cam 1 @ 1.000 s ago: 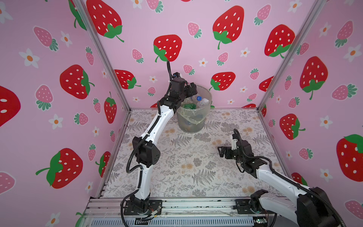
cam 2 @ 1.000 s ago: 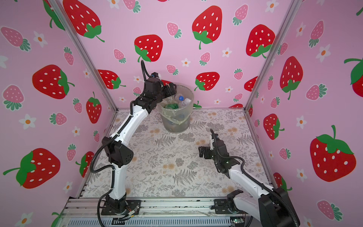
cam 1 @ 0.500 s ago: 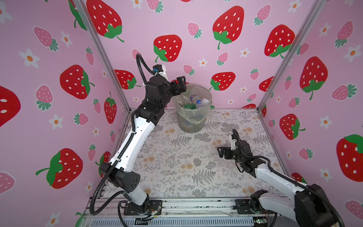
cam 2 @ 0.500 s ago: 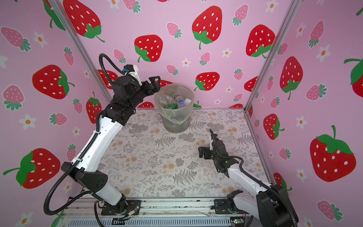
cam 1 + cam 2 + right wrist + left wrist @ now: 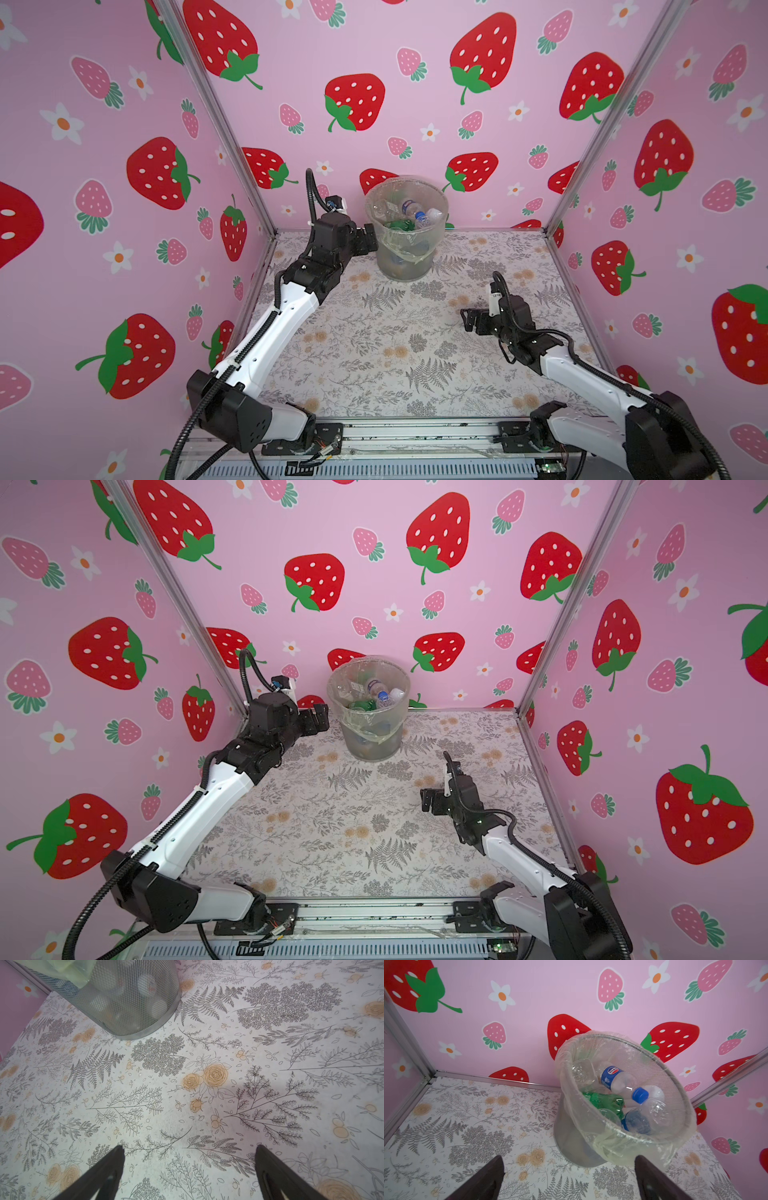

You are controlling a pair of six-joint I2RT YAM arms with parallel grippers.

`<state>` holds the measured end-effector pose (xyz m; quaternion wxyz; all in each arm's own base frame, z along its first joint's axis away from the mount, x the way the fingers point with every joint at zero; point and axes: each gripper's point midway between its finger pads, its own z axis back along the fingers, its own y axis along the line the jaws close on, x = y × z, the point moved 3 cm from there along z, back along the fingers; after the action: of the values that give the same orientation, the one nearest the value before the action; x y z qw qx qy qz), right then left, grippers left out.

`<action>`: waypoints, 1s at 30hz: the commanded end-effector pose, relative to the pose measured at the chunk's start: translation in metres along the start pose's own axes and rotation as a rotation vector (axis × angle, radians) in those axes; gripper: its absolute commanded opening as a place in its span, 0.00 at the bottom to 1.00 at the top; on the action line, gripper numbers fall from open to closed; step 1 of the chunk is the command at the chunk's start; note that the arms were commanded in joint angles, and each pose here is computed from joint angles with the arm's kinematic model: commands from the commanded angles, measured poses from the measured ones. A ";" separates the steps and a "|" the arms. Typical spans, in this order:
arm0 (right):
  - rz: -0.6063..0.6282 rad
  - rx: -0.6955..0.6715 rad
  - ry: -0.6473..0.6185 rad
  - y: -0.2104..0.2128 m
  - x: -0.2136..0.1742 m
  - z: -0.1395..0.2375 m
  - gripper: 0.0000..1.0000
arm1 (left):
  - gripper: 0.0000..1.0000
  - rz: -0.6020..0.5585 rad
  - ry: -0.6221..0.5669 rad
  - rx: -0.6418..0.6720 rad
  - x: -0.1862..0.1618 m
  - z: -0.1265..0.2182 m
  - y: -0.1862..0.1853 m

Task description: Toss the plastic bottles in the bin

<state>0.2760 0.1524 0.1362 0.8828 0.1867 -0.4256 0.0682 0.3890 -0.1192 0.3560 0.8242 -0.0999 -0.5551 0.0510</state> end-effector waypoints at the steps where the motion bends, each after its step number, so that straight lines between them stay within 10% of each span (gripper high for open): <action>1: 0.011 -0.015 -0.081 0.003 0.026 0.009 0.99 | 0.99 -0.028 0.019 0.098 -0.013 0.004 0.023; 20: 0.048 -0.222 -0.287 -0.022 0.064 0.033 0.99 | 0.99 -0.222 0.091 0.231 -0.125 -0.011 0.088; 30: 0.058 -0.340 -0.348 -0.040 0.067 0.046 0.99 | 0.99 -0.129 -0.017 0.297 -0.162 -0.018 0.149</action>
<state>0.2954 0.1057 0.1949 0.8267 0.0550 -0.5599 0.0036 0.3426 -0.0205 0.1571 0.8627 0.0732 -0.4973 0.0547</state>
